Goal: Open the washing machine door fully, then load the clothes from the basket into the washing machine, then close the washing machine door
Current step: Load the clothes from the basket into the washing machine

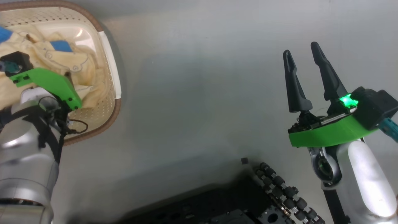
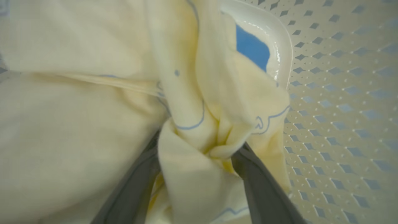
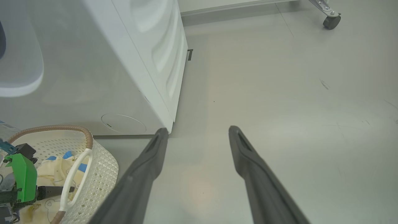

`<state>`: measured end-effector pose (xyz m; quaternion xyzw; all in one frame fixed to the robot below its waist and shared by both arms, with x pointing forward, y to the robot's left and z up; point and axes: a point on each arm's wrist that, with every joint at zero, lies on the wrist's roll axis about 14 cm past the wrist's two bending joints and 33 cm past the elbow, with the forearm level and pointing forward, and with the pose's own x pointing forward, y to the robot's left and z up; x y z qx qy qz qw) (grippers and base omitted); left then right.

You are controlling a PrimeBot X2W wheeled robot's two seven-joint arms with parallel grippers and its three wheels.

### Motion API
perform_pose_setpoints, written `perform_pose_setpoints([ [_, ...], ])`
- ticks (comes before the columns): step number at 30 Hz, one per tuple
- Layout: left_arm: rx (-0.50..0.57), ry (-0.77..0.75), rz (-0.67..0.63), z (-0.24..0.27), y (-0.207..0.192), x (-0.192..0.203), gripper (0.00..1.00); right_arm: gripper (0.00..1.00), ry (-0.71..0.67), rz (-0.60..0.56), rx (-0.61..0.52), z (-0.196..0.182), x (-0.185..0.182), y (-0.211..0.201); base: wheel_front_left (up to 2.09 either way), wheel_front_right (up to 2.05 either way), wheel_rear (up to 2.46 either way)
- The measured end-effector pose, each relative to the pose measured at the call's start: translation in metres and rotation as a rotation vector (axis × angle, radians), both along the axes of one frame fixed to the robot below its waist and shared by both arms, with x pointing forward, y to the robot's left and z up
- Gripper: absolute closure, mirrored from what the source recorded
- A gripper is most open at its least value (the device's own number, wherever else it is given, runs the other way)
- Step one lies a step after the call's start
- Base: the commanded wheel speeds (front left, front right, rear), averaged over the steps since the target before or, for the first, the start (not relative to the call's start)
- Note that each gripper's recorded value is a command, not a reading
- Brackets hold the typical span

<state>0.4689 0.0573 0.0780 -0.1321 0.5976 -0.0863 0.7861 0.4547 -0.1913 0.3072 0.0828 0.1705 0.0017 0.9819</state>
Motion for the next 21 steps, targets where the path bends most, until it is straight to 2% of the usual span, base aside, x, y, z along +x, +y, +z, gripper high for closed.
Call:
perform_pose_setpoints([
  [4,0.004,0.005,0.000,-0.009,-0.002,0.003,0.02,0.00,0.020,-0.008,0.002,-0.007,-0.003,-0.002,0.00,0.00,0.00],
  [6,0.007,0.011,0.000,-0.014,-0.004,0.003,0.30,0.00,0.030,-0.013,0.006,-0.011,-0.004,-0.003,0.00,0.00,0.00],
  [7,0.009,0.014,0.000,-0.016,-0.005,0.002,0.54,0.00,0.033,-0.014,0.006,-0.011,-0.005,-0.003,0.00,0.00,0.00],
  [9,0.010,0.022,-0.003,-0.019,-0.006,0.000,0.93,0.00,0.035,-0.014,0.006,-0.013,-0.005,-0.004,0.00,0.00,0.00],
  [10,0.010,0.025,-0.004,-0.019,-0.007,0.000,1.00,0.00,0.034,-0.013,0.006,-0.013,-0.004,-0.004,0.00,0.00,0.00],
  [21,0.039,-0.031,-0.006,-0.011,0.002,0.006,1.00,0.00,-0.001,-0.004,0.024,-0.005,0.005,0.001,0.00,0.00,0.00],
])
